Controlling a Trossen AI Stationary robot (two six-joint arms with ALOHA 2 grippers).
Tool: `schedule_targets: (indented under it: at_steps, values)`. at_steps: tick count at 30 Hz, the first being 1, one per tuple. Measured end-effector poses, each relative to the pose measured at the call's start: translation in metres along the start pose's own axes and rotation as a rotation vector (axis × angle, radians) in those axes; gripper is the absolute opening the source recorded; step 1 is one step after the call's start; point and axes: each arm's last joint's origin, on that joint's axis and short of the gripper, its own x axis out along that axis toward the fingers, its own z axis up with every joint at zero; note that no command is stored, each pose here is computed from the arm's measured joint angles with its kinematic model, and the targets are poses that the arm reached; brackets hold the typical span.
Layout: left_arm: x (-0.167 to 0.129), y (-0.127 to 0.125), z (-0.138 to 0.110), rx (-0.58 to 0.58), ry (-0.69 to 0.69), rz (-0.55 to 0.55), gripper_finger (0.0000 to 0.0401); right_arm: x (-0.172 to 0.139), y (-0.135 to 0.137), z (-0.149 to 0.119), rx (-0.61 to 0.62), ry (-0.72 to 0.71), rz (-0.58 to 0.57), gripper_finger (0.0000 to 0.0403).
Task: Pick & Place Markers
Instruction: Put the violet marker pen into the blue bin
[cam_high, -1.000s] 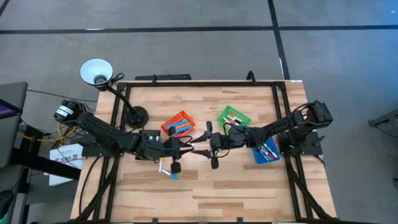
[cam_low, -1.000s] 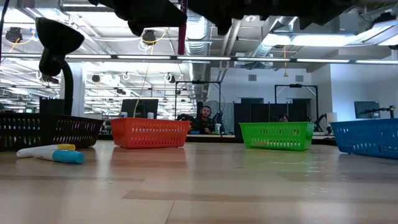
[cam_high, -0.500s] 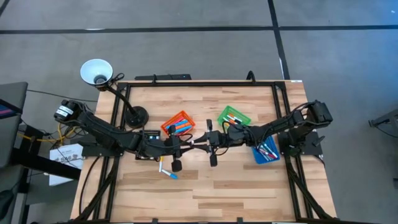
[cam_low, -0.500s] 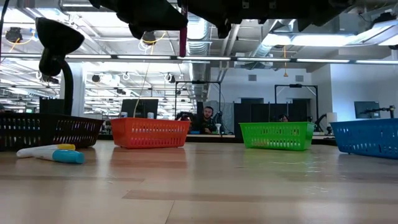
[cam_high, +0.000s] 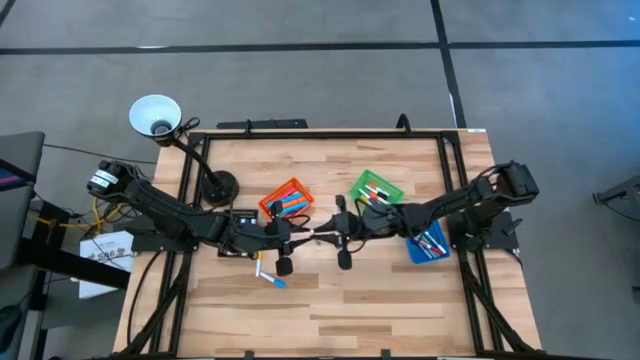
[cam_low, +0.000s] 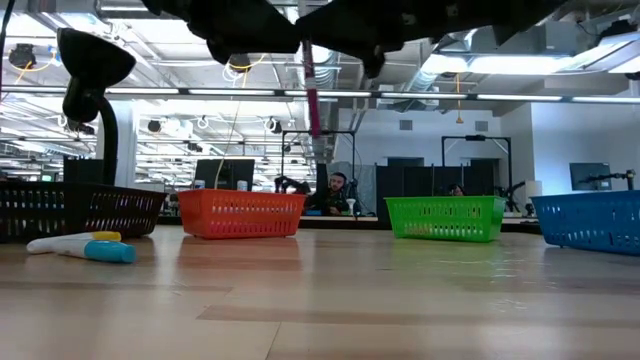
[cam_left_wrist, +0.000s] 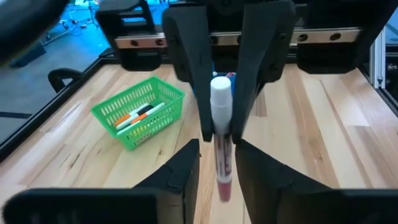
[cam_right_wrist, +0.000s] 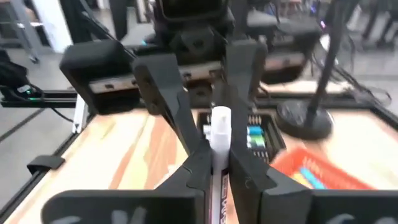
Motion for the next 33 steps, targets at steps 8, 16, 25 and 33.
schedule_targets:
  at_steps: [8,16,25,33]
  values:
    - [0.001,0.002,0.001,0.067,-0.008,0.009,0.012,-0.052,0.014,0.023,0.074,0.178,-0.124,0.0022]
    - [0.009,0.02,0.002,0.059,0.002,0.072,0.0128,-0.139,0.027,0.018,0.376,0.47,-0.379,0.0019]
    - [0.015,0.033,0.002,0.043,0.01,0.118,0.0129,-0.199,0.033,-0.01,0.675,0.745,-0.714,0.0035]
    - [0.015,0.033,0.002,0.042,0.01,0.093,0.0129,-0.194,0.031,-0.048,0.662,0.835,-0.851,0.0034]
